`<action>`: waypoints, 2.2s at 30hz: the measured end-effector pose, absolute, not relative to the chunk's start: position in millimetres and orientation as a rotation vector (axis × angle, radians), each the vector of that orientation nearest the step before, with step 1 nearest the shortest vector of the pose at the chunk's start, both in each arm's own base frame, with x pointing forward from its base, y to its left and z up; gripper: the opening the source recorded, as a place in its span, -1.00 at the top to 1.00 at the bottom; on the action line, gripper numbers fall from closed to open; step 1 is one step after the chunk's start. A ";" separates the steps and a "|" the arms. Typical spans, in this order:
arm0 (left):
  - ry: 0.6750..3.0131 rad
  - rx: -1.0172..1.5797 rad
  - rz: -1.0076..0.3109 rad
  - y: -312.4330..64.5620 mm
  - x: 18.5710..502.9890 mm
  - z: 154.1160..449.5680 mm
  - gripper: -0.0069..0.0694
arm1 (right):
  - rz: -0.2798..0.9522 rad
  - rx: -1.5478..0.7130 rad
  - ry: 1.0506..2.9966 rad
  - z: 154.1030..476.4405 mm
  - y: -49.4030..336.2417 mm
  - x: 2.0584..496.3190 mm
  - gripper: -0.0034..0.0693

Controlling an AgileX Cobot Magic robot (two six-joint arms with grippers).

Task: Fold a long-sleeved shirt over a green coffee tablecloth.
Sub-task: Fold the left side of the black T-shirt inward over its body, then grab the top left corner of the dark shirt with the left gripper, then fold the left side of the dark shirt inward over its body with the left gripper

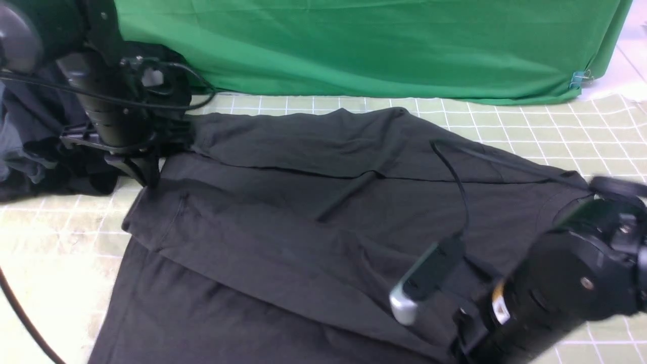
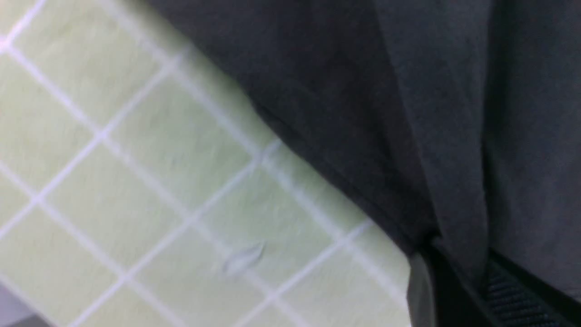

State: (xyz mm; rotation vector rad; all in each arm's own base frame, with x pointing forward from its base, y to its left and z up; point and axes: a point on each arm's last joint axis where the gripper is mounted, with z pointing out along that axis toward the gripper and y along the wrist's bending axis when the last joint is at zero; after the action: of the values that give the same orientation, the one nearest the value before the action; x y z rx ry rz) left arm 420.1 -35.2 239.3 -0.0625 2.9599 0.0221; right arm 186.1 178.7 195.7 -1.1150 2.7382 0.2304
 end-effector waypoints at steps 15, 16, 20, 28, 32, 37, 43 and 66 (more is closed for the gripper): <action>3.028 -0.028 0.076 -42.8 411.2 227.5 0.80 | 0.296 -1.077 2.814 197.1 166.0 164.5 0.59; 3.013 -0.027 0.072 -43.0 412.5 227.7 0.80 | 0.292 -1.084 2.828 196.7 165.1 163.3 0.43; 3.006 0.010 0.074 -43.1 413.2 227.8 0.78 | 0.287 -1.094 2.844 197.5 163.7 161.3 0.02; 3.013 0.084 0.141 -39.7 412.4 227.9 0.18 | 0.305 -1.091 2.755 219.5 156.1 154.4 -0.29; 2.928 0.040 0.141 -39.6 421.2 237.3 -0.28 | 0.331 -1.063 2.674 237.8 150.7 149.6 -0.29; 2.716 -0.037 0.014 -43.5 451.4 257.1 -0.40 | 0.385 -0.973 2.591 265.1 149.1 148.3 -0.29; 2.766 -0.173 -0.088 -46.7 492.1 215.2 -0.31 | 0.413 -0.936 2.536 282.1 151.6 151.4 -0.29; 2.815 -0.387 -0.215 -55.1 516.0 197.1 0.78 | 0.391 -0.942 2.528 282.5 150.7 152.4 -0.29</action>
State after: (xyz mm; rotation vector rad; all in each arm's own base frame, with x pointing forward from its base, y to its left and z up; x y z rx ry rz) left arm 516.0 -55.1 197.1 -0.3866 2.8146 -0.2147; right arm 152.4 150.7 282.5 -0.9421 2.5284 0.3911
